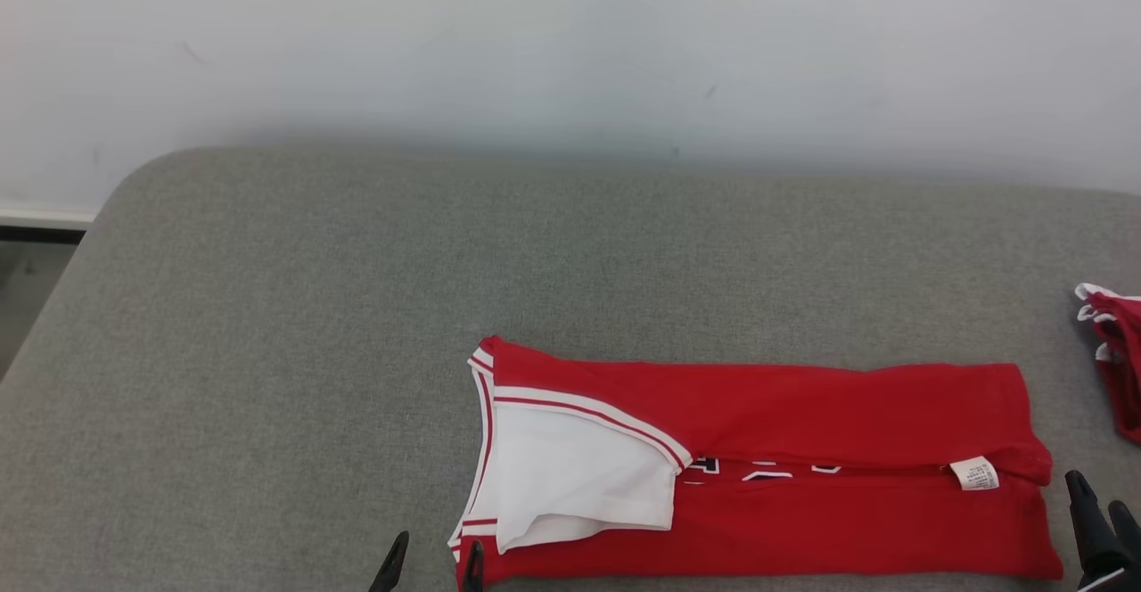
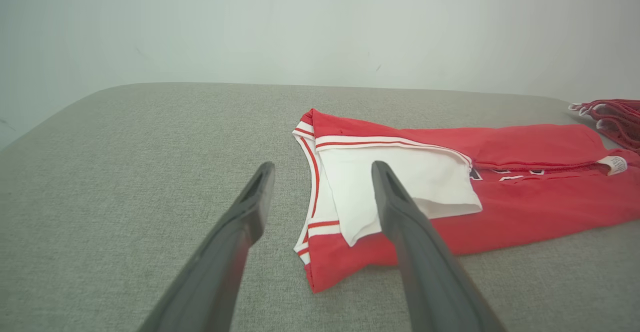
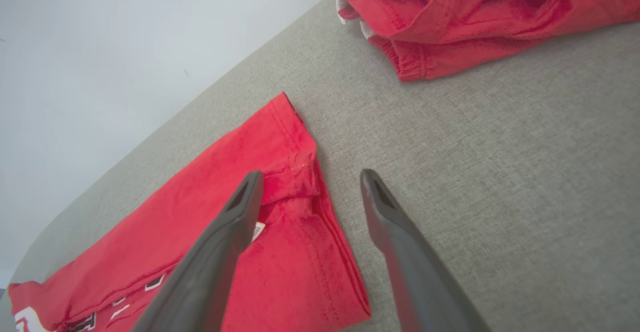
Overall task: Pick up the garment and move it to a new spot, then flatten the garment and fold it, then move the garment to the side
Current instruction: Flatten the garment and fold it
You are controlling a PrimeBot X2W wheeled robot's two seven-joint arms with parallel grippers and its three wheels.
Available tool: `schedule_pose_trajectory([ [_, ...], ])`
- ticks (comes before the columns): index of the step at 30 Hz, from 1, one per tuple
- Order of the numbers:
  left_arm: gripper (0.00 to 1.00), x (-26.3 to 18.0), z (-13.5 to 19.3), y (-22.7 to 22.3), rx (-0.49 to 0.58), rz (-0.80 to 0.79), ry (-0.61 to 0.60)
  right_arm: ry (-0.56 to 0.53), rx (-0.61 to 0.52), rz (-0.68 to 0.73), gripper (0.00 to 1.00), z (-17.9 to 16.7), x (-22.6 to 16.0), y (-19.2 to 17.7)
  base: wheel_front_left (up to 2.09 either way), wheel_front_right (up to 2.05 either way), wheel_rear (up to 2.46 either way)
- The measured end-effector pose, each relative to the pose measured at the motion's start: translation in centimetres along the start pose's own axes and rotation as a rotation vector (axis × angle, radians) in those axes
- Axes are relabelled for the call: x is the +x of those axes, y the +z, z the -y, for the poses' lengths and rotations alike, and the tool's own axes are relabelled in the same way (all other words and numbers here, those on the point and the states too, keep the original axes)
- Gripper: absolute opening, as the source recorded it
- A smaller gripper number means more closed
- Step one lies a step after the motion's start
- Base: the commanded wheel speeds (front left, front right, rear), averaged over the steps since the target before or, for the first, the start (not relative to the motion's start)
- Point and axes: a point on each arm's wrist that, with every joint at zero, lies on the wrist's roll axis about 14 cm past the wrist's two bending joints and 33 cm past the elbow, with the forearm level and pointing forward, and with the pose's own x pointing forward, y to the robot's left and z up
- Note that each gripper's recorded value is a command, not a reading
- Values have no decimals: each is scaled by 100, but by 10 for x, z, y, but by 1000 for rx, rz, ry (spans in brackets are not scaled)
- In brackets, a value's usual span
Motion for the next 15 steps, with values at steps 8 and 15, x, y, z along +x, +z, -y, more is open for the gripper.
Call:
schedule_pose_trajectory([
  [8, 100, 8, -2, -12, 7, -38, -8, -32, 54, -57, 100, 0, 26, -13, 0, 0, 0],
  [15, 100, 13, -2, -15, 5, -48, -10, -65, 52, -119, 100, 7, 35, -32, 0, 0, 0],
])
